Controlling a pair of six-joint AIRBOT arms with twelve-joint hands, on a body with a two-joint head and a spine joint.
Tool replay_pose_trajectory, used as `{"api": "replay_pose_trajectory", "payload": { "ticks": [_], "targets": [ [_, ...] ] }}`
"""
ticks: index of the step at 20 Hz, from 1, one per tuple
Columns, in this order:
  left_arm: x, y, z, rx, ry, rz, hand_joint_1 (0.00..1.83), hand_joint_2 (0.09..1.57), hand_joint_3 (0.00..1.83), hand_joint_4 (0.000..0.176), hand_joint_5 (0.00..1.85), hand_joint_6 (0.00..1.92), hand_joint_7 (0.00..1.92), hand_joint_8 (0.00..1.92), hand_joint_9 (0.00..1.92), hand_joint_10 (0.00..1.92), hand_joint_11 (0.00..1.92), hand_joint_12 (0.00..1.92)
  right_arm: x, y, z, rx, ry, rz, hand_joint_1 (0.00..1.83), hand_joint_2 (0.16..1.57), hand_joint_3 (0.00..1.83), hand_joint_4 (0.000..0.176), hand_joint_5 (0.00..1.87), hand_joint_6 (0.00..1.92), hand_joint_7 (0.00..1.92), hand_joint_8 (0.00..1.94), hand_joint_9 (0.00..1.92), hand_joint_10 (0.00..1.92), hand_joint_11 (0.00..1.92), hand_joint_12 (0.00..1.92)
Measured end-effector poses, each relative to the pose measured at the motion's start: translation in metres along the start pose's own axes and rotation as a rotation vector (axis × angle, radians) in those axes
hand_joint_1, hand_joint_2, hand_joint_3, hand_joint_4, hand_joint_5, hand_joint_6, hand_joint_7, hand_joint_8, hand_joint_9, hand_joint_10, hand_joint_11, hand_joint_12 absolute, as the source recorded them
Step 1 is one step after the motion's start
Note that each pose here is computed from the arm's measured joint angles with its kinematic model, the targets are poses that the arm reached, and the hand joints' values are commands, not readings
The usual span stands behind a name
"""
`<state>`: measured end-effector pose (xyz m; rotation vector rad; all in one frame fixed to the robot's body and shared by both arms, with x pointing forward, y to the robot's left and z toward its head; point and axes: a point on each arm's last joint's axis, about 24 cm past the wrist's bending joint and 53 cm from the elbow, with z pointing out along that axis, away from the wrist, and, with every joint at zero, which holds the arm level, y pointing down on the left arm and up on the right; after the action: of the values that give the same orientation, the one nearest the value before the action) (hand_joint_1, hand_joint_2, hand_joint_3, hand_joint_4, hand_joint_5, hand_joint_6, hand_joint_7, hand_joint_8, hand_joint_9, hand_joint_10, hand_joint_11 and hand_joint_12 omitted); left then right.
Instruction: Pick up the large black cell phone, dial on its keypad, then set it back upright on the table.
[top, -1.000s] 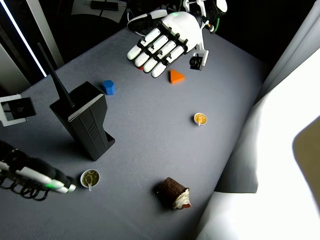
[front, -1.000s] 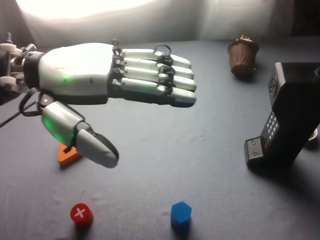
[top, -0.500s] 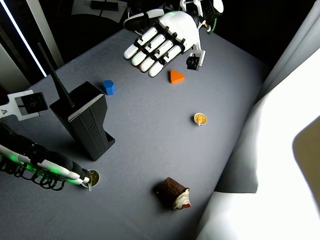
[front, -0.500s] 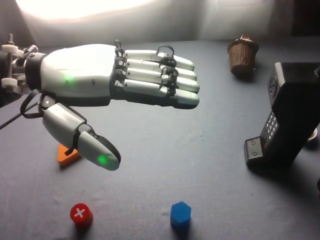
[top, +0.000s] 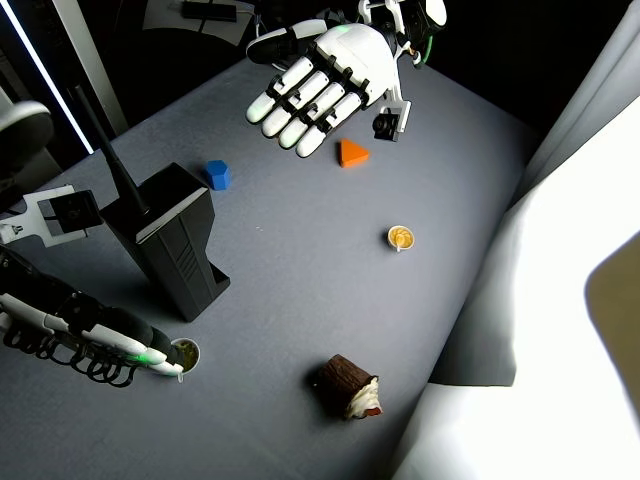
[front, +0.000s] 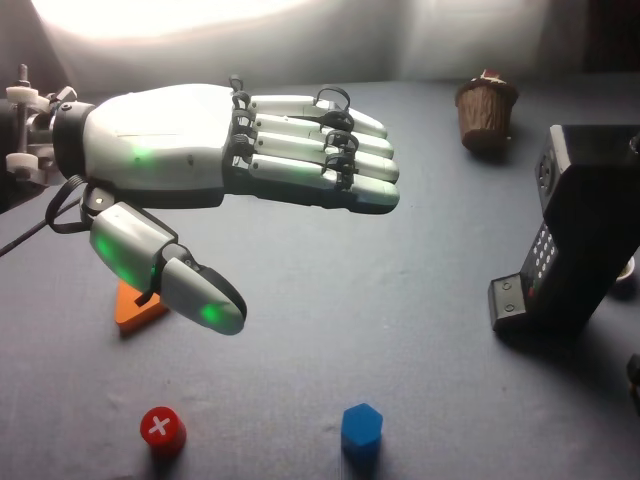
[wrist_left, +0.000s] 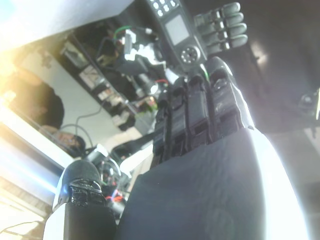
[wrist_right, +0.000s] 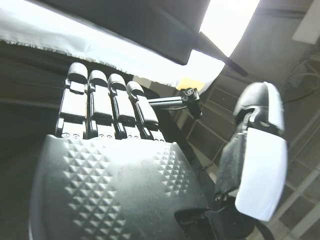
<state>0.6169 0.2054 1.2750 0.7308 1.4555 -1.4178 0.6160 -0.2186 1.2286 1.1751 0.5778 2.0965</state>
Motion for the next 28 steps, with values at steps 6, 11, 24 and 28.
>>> {"api": "replay_pose_trajectory", "payload": {
  "ticks": [6,11,24,28],
  "targets": [
    [0.000,-0.002,0.000,0.007,-0.002,0.000,0.00,1.09,0.00,0.000,0.18,0.01,0.19,0.00,0.18,0.00,0.00,0.40,0.003,-0.012,-0.004,0.015,-0.002,0.022,0.45,0.82,0.00,0.000,0.00,0.00,0.00,0.00,0.00,0.00,0.00,0.17],
    [-0.001,-0.003,0.000,0.012,-0.005,-0.005,0.00,1.10,0.00,0.000,0.20,0.01,0.20,0.00,0.18,0.00,0.00,0.44,0.001,-0.016,-0.005,0.018,-0.014,0.029,0.31,0.75,0.00,0.000,0.00,0.00,0.00,0.00,0.00,0.00,0.00,0.11],
    [0.001,-0.007,0.004,0.033,-0.003,-0.023,0.00,1.09,0.00,0.000,0.18,0.00,0.20,0.00,0.19,0.00,0.00,0.42,-0.005,-0.028,-0.009,0.026,-0.050,0.069,0.50,0.87,0.00,0.000,0.00,0.00,0.00,0.00,0.00,0.00,0.00,0.16],
    [0.002,-0.007,0.005,0.037,-0.002,-0.028,0.00,1.09,0.00,0.000,0.20,0.00,0.22,0.01,0.21,0.01,0.00,0.47,-0.004,-0.032,-0.010,0.030,-0.053,0.076,0.53,0.86,0.00,0.000,0.00,0.00,0.00,0.00,0.00,0.00,0.00,0.17]
  ]
}}
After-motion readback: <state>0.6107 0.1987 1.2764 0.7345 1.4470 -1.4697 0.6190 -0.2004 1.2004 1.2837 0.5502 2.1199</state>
